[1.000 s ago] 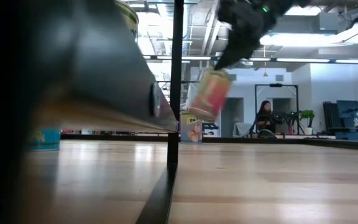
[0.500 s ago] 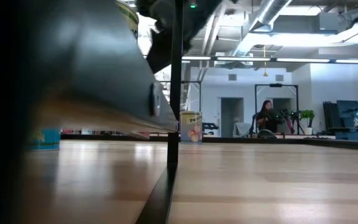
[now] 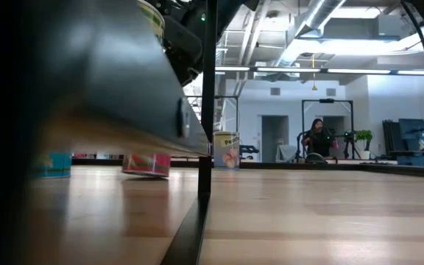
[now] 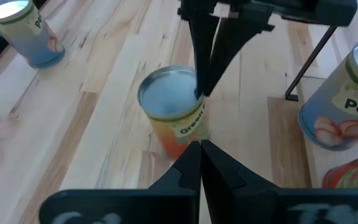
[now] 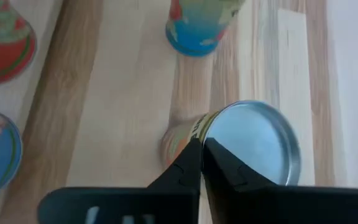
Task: Pick and place cans onto a shelf
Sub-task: Put the canned green beans on the shelf
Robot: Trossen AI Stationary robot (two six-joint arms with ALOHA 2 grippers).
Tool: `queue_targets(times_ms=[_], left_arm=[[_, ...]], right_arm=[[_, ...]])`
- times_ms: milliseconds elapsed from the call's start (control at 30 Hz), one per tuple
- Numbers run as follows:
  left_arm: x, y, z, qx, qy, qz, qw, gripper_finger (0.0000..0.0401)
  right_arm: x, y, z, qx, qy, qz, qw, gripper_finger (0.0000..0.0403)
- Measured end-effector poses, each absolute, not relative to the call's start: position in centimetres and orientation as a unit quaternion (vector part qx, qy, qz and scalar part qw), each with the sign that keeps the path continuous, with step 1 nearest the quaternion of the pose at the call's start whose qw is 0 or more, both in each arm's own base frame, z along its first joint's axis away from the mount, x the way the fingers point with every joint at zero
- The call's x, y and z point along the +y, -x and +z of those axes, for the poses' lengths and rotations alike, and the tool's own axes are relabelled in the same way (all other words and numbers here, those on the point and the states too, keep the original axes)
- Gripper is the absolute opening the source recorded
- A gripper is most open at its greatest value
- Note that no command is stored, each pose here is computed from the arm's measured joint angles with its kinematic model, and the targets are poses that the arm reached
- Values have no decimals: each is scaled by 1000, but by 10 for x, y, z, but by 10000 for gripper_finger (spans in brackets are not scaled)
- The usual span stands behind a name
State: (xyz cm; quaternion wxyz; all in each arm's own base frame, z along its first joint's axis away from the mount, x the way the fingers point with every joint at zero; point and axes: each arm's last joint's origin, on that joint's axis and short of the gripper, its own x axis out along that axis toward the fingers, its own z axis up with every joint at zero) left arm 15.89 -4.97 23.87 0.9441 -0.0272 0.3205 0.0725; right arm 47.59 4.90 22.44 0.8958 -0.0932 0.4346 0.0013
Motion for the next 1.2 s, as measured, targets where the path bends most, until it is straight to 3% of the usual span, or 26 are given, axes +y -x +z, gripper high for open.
queue_targets(times_ms=[300, 400, 500, 667, 933, 1200], left_arm=[[-51, -162, 242, 299, 34, 63, 951, 0], [-53, -165, 243, 291, 35, 55, 955, 0], [-56, -172, 243, 283, 33, 31, 958, 0], [-66, -193, 235, 275, 17, -3, 961, 0], [-73, -223, 230, 296, 0, 15, 955, 1], [-70, -249, 221, 355, -23, 43, 934, 44]], right_arm=[[62, -479, 228, 408, 108, 14, 907, 107], [69, -471, 238, 410, 118, 23, 904, 116], [82, -456, 266, 397, 149, 30, 905, 93], [97, -423, 286, 378, 196, 66, 902, 14], [72, -362, 258, 281, 152, 35, 947, 7], [53, -305, 275, 188, 130, -42, 973, 12]])
